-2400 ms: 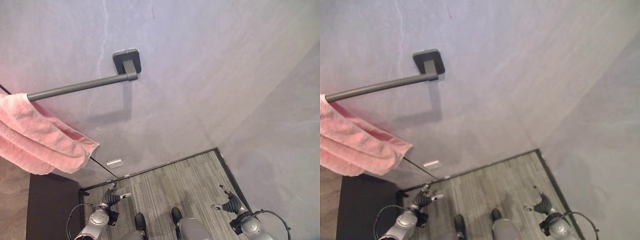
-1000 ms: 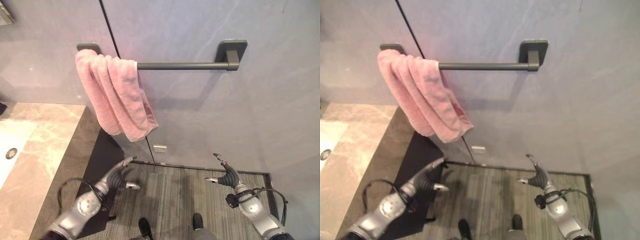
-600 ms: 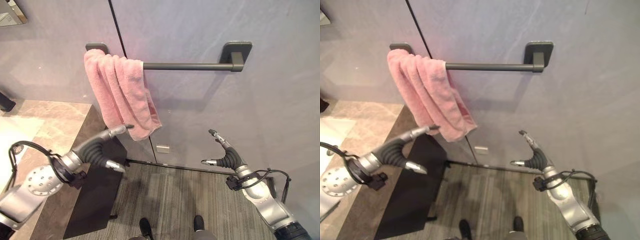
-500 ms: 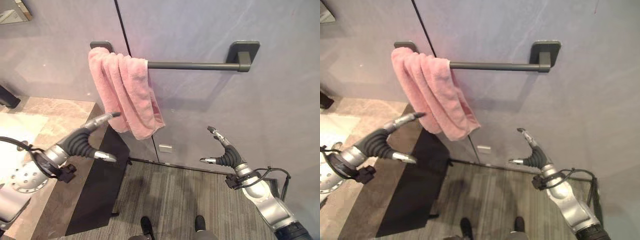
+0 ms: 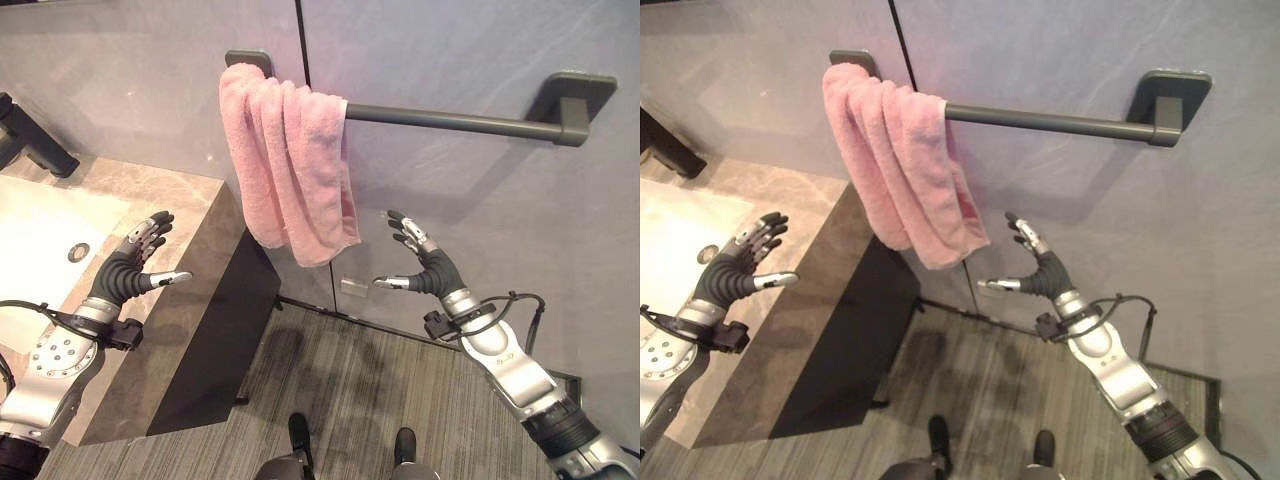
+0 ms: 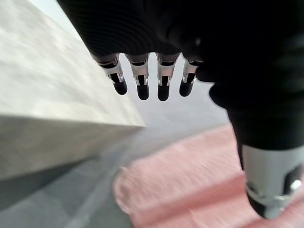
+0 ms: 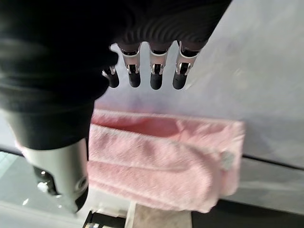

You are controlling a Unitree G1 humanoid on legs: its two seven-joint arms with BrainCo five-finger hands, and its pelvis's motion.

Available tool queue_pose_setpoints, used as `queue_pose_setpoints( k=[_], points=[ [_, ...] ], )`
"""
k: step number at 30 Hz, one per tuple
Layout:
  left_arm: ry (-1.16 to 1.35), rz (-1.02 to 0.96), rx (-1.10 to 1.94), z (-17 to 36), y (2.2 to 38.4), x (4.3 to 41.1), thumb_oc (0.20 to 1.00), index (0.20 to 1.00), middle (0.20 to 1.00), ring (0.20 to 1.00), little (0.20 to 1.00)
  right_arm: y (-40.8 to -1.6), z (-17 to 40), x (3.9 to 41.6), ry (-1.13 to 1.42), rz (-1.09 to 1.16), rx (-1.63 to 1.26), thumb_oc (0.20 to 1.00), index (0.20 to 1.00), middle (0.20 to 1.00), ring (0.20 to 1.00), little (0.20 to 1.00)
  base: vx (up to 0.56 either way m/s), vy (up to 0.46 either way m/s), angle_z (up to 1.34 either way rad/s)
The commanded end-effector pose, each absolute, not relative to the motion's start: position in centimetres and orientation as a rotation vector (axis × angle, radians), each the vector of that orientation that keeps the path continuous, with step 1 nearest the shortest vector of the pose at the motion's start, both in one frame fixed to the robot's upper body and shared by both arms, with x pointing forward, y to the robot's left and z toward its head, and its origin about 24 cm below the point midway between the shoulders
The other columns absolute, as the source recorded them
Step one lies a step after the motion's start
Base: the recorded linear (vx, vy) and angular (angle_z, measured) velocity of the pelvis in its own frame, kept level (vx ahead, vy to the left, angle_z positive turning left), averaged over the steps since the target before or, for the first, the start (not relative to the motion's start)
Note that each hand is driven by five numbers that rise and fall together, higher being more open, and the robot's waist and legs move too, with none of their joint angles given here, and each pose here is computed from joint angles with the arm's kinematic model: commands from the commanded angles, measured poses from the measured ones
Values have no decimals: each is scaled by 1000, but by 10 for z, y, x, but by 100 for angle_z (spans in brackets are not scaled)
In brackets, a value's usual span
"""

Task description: Put brush and paste in cup on sink, flatten towel.

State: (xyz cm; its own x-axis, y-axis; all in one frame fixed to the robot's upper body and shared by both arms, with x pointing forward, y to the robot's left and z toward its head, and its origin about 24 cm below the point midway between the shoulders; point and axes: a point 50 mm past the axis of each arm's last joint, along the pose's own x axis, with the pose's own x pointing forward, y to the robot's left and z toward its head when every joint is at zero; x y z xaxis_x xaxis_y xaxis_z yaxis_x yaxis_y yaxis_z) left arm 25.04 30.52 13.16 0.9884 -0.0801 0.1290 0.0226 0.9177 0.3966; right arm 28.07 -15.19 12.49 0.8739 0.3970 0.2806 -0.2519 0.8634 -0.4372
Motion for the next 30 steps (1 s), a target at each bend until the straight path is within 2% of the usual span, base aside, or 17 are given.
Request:
queue_pose_setpoints(
  k=[1,22,30],
  points=[
    [-291,-2,428,172,312,264,1000,1000,1000,1000,1000,-126,158,285,-531,400,-344,1000,1000,1000,1000,1000,18,44,-5],
    [-389,49,589,228,309,307,1000,1000,1000,1000,1000,-82,173,301,-542,525,-303,1000,1000,1000,1000,1000,11,28,-8],
    [-437,21,601,249,293,325,1000,1000,1000,1000,1000,-71,178,306,-543,546,-287,1000,1000,1000,1000,1000,11,11,-6]
  ],
)
